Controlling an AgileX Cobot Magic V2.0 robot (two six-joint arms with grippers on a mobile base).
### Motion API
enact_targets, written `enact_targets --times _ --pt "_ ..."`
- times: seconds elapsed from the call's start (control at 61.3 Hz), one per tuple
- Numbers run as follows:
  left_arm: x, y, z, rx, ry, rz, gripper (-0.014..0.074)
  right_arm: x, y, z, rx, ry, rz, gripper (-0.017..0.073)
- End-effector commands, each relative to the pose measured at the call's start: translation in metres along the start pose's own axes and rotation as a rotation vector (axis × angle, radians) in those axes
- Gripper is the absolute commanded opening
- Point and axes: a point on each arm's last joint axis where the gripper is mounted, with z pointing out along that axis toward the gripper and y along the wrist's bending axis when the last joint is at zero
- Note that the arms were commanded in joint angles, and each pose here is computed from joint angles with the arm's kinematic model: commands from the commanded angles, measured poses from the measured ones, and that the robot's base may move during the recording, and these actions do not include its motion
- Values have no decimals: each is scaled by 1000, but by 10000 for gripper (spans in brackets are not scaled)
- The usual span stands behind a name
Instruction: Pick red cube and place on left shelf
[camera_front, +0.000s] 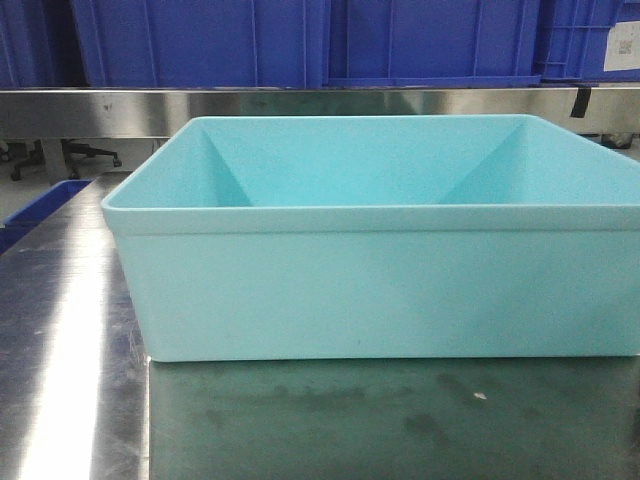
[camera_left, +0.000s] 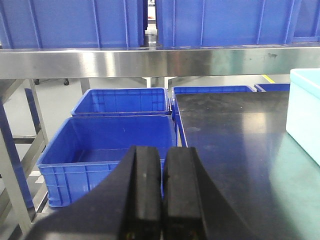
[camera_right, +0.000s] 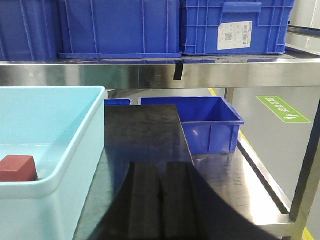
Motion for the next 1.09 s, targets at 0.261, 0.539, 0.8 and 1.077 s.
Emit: enact_targets --times 0.261,0.539,0.8,1.077 --pt "-1 0 0 8 -78 -7 101 -15 0 -3 8 -131 -7 48" --pt "-1 0 0 8 -78 -7 101 -15 0 -3 8 -131 -7 48" --pt "-1 0 0 8 -78 -7 101 -16 0 -3 8 -140 -7 48" --pt "-1 0 0 8 -78 -7 101 -21 -1 -4 11 -194 -7 48"
